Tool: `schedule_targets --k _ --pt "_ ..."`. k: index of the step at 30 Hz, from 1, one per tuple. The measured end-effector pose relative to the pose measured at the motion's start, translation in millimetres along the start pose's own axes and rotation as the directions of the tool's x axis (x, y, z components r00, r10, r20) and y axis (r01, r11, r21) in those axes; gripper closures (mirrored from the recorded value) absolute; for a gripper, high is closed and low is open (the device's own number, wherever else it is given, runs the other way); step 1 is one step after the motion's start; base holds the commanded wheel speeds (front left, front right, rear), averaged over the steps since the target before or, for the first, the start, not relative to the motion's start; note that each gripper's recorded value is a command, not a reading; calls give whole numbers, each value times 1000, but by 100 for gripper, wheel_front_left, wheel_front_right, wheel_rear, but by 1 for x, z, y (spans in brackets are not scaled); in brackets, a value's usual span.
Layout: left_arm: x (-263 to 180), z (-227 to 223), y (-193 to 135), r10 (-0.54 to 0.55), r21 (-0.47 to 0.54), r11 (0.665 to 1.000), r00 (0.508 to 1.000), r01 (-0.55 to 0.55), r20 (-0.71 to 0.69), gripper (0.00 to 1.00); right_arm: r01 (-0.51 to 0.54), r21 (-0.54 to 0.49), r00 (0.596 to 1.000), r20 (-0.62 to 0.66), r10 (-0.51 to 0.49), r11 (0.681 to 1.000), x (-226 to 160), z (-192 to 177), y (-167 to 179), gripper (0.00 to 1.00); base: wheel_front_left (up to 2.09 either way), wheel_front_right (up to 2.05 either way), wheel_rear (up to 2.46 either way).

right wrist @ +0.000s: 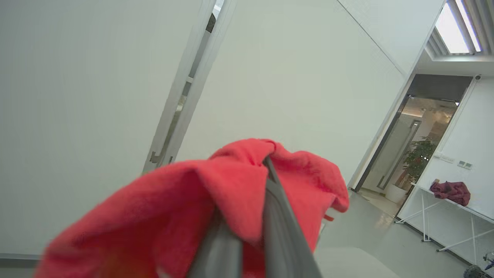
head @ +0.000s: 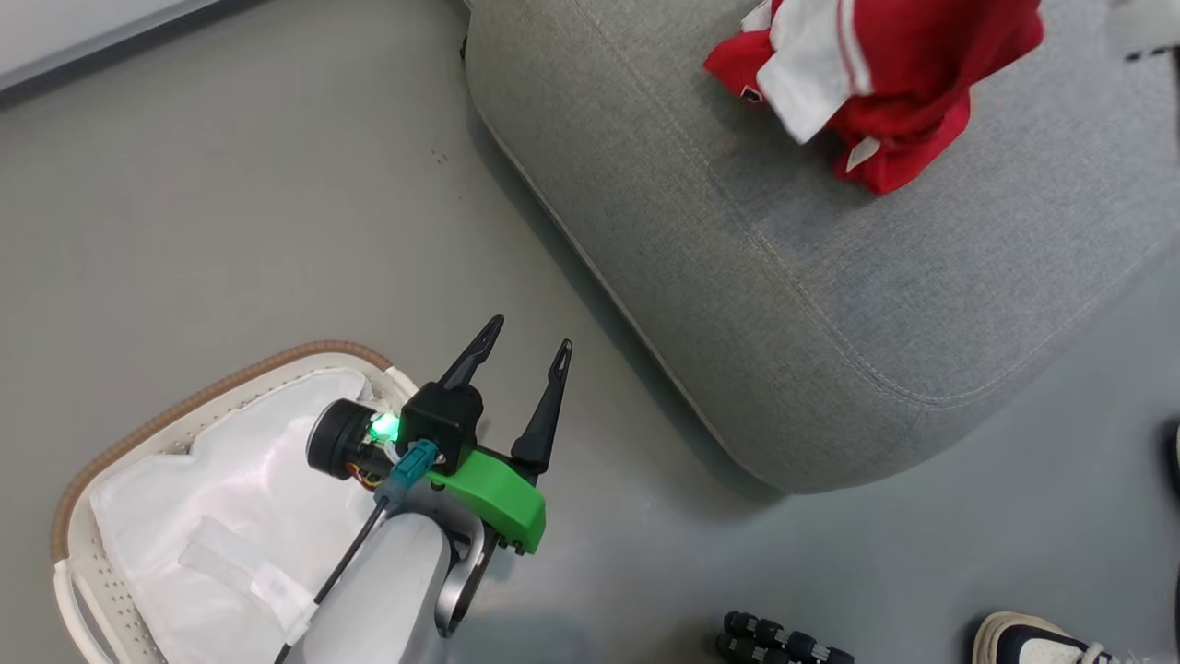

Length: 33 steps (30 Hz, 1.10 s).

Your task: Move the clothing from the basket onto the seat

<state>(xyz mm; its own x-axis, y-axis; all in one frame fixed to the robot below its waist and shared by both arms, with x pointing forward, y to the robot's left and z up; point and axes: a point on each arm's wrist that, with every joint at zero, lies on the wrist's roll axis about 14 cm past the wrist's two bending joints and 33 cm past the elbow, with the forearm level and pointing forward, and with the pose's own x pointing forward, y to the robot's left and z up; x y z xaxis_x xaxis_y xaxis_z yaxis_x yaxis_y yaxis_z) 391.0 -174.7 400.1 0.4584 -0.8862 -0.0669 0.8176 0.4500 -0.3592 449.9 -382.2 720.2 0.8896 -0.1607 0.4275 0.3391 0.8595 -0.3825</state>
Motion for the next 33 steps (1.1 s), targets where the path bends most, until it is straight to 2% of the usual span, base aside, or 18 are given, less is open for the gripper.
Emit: schedule_targets --k 3,8,12,15,18,21,26,27,28,29,33 --pt "1 -4 11 16 -6 1000 1000 -16 0 0 32 -68 999 -2 -33 997 18 -2 -19 100 0 0 0" --pt "-2 -12 30 48 -8 999 999 -48 -6 0 98 -143 992 -63 -107 985 32 -31 -45 100 0 0 0" --pt "-5 -18 50 87 -18 996 996 -88 -10 0 173 -165 965 -167 -200 971 26 -77 -63 100 0 0 0" --pt "-11 -26 63 120 -26 992 992 -121 -21 0 226 -164 930 -256 -263 960 13 -117 -70 100 0 0 0" --pt "-17 -33 77 156 -39 987 987 -157 -31 0 249 -145 891 -353 -285 958 -4 -160 -60 100 0 0 0" --pt "-24 -41 91 195 -50 979 980 -197 -42 0 218 -115 854 -458 -247 969 -20 -205 -28 100 0 0 0" --pt "-36 -54 108 248 -67 965 967 -252 -66 0 187 -57 794 -579 -185 981 -50 -257 19 100 0 0 0" --pt "-38 -55 112 260 -69 962 963 -265 -69 0 203 -40 781 -596 -186 978 -57 -264 24 76 0 0 0" --pt "-40 -56 115 270 -69 959 960 -275 -71 0 221 -21 771 -608 -188 975 -63 -270 29 34 0 0 0" --pt "-42 -57 116 277 -69 957 958 -282 -72 0 226 -8 765 -617 -183 974 -68 -273 35 0 0 0 0" --pt "-46 -52 124 304 -63 949 950 -308 -65 0 259 47 751 -638 -171 965 -88 -279 52 0 0 0 0"
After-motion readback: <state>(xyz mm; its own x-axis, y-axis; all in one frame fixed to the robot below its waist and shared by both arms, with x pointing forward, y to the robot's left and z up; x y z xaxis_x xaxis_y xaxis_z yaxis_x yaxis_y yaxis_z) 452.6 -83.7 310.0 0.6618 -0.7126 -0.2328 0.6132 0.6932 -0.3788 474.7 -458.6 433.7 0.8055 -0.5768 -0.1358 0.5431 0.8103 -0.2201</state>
